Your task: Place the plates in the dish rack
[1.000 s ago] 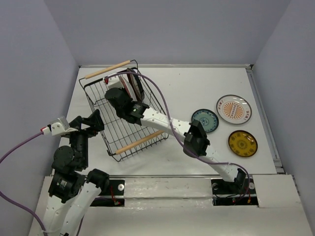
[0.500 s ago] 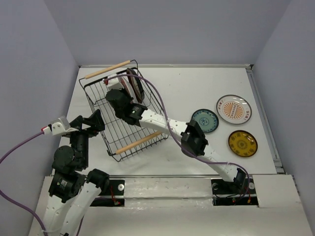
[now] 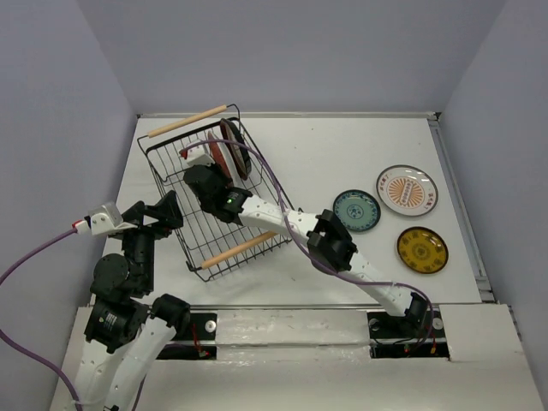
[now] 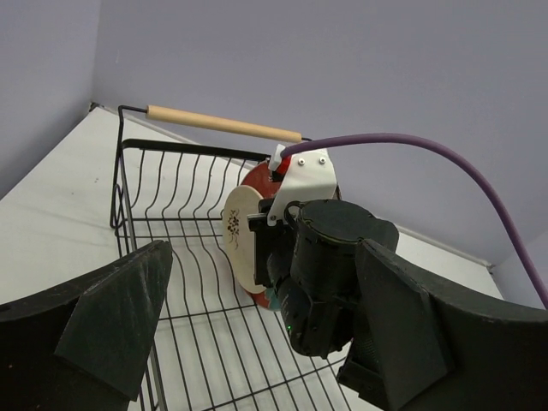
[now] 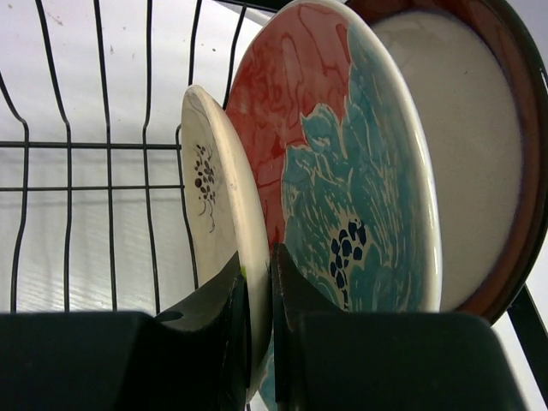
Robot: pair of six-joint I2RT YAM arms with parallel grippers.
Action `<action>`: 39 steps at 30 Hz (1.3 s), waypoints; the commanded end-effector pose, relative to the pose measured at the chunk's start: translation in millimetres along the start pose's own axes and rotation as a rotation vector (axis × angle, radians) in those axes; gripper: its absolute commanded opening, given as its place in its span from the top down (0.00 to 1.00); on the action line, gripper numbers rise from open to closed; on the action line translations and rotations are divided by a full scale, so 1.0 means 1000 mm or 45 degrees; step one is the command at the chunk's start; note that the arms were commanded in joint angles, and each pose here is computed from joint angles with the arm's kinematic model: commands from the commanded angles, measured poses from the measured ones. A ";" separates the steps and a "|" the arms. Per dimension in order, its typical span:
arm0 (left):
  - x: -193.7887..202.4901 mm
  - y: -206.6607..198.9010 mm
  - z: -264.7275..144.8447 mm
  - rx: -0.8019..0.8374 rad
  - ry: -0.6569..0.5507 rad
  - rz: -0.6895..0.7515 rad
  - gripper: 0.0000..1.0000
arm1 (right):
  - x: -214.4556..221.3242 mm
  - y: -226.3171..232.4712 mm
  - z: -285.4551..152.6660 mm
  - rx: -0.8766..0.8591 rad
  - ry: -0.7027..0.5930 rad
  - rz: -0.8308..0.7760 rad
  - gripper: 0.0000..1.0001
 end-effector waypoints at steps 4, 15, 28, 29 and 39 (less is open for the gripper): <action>-0.006 -0.004 0.002 0.029 -0.054 -0.031 0.01 | -0.004 -0.001 0.005 0.022 -0.046 0.085 0.93; -0.004 -0.004 0.003 0.032 -0.046 -0.021 0.01 | -0.056 -0.024 -0.014 -0.057 -0.127 0.258 0.56; 0.003 -0.007 0.007 0.063 -0.004 0.009 0.01 | -0.113 -0.159 -0.123 -0.494 -0.147 0.806 0.57; 0.003 -0.008 0.007 0.079 0.003 0.011 0.01 | -0.104 -0.170 -0.125 -0.497 -0.111 0.886 0.57; 0.007 -0.011 0.008 0.133 0.025 0.022 0.01 | 0.111 -0.313 -0.151 -0.133 0.309 1.318 0.57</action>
Point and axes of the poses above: each gripper's point midway between its finger pads, its own z axis out along the fingers, its own y axis along the line the jaws close on, x = y × z, the point moved 10 cm from there along -z, back along the fingers, and after that the axes turned 1 degree about -z, right-handed, at the moved point
